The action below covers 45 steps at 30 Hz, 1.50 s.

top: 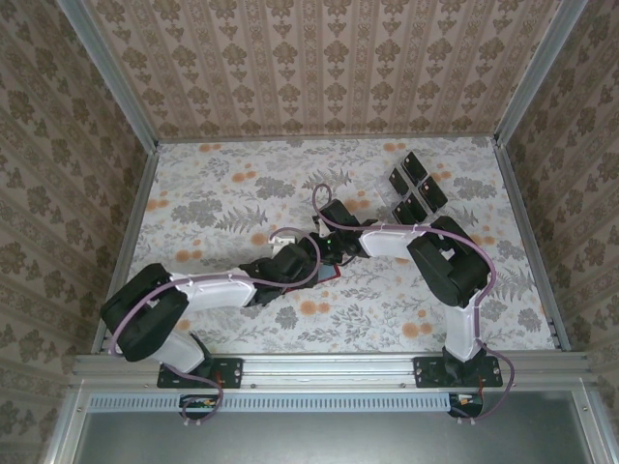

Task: Put the credit cards into the card holder
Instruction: Flip over the card slot on the card holder.

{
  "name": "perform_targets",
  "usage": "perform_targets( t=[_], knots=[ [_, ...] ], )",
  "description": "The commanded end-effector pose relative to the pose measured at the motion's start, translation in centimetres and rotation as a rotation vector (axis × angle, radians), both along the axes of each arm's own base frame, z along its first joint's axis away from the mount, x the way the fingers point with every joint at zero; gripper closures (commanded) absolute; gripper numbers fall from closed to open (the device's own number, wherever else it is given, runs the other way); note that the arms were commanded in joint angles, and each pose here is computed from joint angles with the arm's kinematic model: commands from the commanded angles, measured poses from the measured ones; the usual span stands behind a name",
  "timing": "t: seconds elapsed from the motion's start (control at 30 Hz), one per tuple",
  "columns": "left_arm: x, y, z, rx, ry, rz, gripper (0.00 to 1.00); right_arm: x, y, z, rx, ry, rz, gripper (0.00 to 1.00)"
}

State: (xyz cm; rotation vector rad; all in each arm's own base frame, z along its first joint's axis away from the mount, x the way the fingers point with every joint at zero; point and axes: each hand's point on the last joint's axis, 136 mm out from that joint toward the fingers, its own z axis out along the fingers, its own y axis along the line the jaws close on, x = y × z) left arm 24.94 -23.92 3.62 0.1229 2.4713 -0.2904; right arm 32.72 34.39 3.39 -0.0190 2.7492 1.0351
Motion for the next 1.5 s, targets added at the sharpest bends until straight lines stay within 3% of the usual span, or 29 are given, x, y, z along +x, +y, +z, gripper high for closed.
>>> perform_targets(
  t=[0.0,0.23,0.6,1.47],
  knots=[
    [0.1,0.6,-0.2,0.065,-0.002,0.019,0.01,-1.0,-0.5,-0.9,-0.027,0.041,-0.005,0.53],
    [-0.1,1.5,-1.6,0.14,0.039,0.036,0.01,-0.9,-0.6,-0.1,-0.017,0.031,-0.008,0.53],
    [-0.6,2.2,-2.5,0.146,0.056,0.056,0.01,1.2,-3.6,3.5,-0.018,-0.058,-0.069,0.51],
    [-0.7,2.4,-2.5,0.138,0.053,0.058,0.0,-0.6,-3.0,-1.2,-0.041,0.039,-0.011,0.51]
  ],
)
